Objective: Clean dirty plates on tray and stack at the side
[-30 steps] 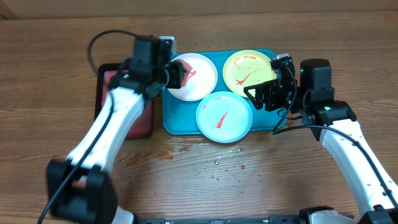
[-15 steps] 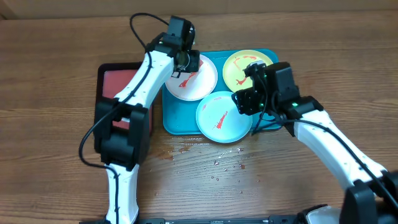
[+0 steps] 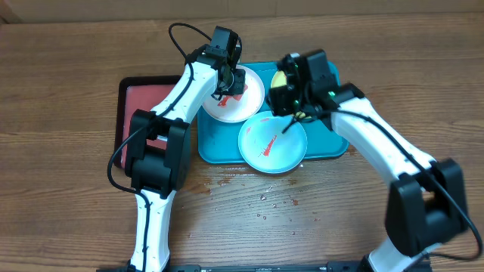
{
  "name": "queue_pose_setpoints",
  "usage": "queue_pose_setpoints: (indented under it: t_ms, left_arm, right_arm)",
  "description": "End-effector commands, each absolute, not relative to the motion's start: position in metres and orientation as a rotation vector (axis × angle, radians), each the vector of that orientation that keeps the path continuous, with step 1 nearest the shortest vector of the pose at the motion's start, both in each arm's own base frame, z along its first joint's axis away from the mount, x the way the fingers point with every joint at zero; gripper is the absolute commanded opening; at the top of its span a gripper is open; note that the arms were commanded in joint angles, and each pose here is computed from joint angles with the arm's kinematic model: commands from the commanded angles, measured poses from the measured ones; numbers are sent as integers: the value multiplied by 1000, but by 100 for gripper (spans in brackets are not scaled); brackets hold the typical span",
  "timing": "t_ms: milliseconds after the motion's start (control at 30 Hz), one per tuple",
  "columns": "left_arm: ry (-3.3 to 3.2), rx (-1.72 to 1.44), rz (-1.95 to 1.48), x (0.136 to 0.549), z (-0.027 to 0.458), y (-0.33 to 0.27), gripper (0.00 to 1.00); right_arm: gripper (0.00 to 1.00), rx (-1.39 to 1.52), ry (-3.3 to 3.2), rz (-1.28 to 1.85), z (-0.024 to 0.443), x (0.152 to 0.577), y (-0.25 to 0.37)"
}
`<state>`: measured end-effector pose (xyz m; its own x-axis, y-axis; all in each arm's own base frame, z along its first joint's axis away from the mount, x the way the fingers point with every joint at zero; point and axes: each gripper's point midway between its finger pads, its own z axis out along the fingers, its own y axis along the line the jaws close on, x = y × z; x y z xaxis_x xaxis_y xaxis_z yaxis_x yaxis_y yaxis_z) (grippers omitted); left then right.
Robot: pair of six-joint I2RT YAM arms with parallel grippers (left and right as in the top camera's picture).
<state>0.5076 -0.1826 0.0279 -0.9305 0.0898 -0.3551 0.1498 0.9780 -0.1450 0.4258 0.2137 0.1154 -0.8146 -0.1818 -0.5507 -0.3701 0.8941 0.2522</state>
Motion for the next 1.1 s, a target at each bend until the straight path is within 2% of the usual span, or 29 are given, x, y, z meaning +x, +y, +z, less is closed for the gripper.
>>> queue_pose_setpoints:
  t_ms: [0, 500, 1067]
  left_arm:
    - [2782, 167, -206, 508, 25, -181, 4]
    - [2819, 139, -194, 501, 22, -178, 4]
    - [2843, 77, -197, 497, 20, -176, 4]
  right_arm:
    - [59, -407, 2539, 476, 112, 440, 227]
    - [42, -314, 2577, 511, 67, 460, 244]
    - [34, -259, 2575, 557, 38, 472, 253]
